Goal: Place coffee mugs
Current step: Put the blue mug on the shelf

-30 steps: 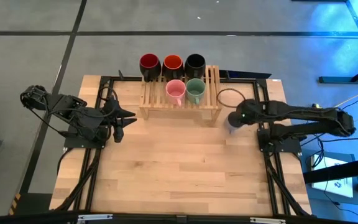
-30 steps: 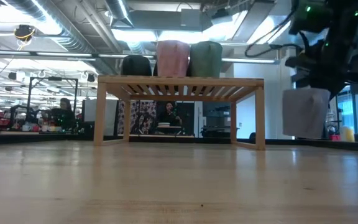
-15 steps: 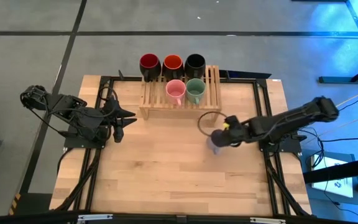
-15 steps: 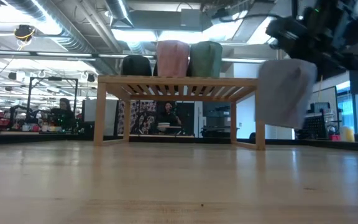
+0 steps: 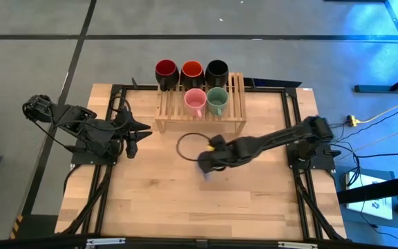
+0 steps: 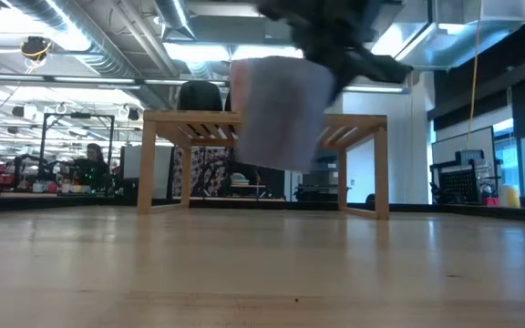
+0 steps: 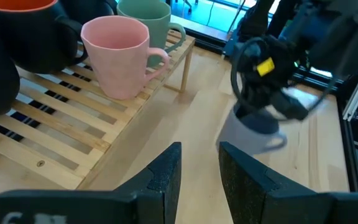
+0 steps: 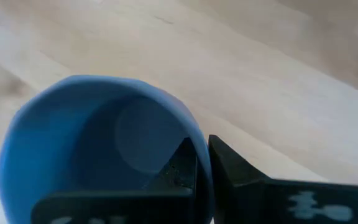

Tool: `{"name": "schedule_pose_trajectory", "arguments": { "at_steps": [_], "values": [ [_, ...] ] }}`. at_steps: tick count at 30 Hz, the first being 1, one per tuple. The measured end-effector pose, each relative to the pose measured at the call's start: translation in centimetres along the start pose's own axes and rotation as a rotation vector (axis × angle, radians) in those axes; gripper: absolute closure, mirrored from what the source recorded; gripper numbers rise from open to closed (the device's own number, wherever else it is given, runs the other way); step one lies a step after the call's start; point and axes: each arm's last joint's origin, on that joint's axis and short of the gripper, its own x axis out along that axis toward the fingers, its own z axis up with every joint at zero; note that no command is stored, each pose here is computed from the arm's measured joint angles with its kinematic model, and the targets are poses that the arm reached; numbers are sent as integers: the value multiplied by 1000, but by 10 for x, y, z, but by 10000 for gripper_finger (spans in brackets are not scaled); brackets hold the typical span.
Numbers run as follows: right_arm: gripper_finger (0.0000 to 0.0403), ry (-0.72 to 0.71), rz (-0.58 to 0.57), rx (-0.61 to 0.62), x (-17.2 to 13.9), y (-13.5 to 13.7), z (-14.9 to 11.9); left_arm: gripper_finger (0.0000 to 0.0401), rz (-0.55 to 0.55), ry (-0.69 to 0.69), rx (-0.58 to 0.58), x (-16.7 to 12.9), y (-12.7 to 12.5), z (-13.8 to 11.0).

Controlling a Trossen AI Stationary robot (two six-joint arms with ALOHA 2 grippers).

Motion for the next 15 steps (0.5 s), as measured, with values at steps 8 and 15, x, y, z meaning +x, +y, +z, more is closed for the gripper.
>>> {"name": "schedule_pose_trajectory", "arguments": {
  "at_steps": [8, 15],
  "values": [
    [402, 71, -5, -2, 30, 49, 6, 299, 1, 2, 1, 1, -1, 0],
    [397, 127, -48, 36, 61, 56, 1, 299, -21, 21, 4, 2, -2, -1]
  ]
}}
